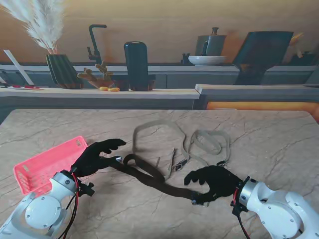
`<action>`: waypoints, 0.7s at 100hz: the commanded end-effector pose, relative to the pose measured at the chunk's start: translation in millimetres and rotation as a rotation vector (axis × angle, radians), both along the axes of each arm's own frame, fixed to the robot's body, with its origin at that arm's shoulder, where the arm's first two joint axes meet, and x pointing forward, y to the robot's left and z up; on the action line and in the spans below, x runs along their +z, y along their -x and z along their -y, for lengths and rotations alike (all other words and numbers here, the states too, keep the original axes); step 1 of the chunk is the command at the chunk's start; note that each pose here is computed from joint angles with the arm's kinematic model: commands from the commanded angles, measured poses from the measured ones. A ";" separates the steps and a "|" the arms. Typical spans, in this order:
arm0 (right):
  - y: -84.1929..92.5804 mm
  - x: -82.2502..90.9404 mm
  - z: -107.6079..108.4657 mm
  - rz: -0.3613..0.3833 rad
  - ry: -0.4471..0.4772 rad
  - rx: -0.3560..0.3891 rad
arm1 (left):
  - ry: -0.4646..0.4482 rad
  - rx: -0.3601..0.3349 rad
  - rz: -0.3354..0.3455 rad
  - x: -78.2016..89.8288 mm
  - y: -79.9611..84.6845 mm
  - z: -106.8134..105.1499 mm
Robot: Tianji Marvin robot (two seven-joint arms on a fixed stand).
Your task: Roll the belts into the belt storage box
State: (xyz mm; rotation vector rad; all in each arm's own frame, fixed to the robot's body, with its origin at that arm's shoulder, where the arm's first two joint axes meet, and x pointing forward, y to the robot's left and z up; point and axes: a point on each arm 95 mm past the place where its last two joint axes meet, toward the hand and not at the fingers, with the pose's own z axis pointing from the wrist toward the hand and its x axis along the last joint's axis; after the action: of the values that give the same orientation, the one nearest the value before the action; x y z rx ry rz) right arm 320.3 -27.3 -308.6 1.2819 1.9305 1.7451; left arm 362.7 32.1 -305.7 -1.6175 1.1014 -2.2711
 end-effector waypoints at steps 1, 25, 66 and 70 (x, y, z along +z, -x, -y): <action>4.7 -2.2 -0.9 -0.003 0.015 0.014 | 0.002 0.000 -0.002 -0.8 2.4 1.7; 3.4 -16.1 -2.3 -0.020 0.109 0.037 | -0.003 -0.007 -0.012 -1.5 2.4 3.0; -14.8 -35.6 -9.3 0.067 0.243 0.070 | -0.001 -0.002 -0.015 -1.2 2.5 3.4; -16.4 -36.9 -9.9 0.079 0.244 0.067 | -0.001 -0.001 -0.016 -1.2 2.5 3.3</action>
State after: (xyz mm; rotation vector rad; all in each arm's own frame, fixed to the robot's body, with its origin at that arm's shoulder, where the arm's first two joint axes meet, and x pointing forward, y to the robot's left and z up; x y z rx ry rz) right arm 335.2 -19.0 -342.6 1.0697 2.0957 1.5074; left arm 362.8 30.8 -306.3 -1.6286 1.1077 -2.2612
